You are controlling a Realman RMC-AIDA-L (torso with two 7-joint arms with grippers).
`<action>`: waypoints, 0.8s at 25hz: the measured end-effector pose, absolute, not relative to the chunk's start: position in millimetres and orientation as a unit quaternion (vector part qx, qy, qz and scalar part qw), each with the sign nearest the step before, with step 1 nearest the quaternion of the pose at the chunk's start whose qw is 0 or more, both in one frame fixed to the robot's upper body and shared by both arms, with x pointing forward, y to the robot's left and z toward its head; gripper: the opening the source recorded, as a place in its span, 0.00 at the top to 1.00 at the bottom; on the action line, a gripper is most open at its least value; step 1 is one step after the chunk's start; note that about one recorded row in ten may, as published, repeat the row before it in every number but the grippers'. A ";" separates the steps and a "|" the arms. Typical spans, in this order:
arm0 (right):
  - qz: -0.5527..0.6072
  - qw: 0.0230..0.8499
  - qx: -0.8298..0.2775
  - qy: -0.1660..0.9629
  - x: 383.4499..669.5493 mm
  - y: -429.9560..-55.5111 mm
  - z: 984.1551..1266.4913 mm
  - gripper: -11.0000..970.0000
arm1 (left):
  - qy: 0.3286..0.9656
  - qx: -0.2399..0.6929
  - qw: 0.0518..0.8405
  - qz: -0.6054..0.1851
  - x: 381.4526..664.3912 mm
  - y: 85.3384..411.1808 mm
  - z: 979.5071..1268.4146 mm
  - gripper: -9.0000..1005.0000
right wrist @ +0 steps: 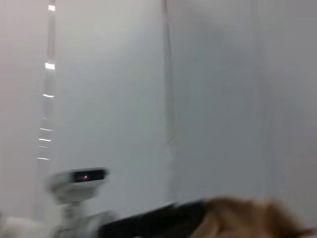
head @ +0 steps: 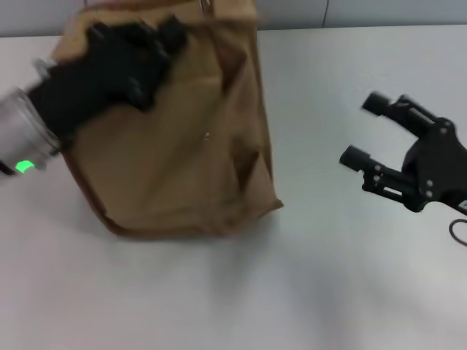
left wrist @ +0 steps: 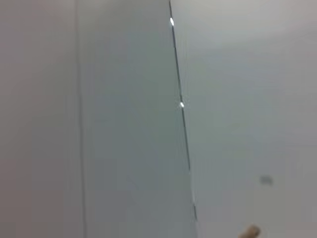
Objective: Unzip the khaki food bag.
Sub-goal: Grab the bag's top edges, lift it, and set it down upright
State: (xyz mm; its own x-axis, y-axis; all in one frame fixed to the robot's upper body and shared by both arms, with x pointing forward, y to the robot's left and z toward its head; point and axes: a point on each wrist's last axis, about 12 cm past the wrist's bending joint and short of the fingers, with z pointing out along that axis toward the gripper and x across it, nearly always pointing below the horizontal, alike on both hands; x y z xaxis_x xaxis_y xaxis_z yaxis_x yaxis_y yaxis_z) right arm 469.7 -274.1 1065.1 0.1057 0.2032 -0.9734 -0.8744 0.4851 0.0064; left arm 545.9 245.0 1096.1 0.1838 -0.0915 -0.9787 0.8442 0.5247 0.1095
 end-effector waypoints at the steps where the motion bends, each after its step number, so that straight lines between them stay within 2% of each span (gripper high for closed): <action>1: 0.354 0.704 -0.309 0.532 466.0 -273.1 1058.0 0.13 | 0.545 0.354 0.681 -0.338 543.2 239.6 1088.3 0.94; 3: 0.219 0.765 -0.304 0.525 456.0 -264.5 1040.0 0.13 | 0.559 0.359 0.669 -0.335 534.4 226.5 1068.6 0.94; 5: 0.180 0.775 -0.305 0.524 454.1 -262.1 1036.3 0.13 | 0.561 0.358 0.667 -0.335 532.4 224.7 1065.8 0.94; 8: 0.062 0.790 -0.305 0.528 456.8 -251.5 1028.0 0.13 | 0.565 0.355 0.662 -0.341 527.8 222.1 1061.1 0.94; 14: 0.029 0.790 -0.297 0.536 472.5 -247.1 1029.9 0.13 | 0.566 0.352 0.661 -0.345 524.8 222.9 1059.4 0.94; 20: 0.029 0.761 -0.345 0.548 491.2 -230.4 1025.9 0.13 | 0.564 0.349 0.660 -0.353 520.1 224.1 1058.4 0.94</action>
State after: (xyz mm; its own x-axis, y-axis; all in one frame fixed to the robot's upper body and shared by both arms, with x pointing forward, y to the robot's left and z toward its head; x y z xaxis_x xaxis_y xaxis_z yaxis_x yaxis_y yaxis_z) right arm 491.2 -230.4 1025.9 0.3970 -0.3348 -0.8546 -0.4216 0.7605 -0.4939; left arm 520.1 224.1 1058.4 0.1152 -0.0722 -0.9907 0.8590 0.5081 0.0629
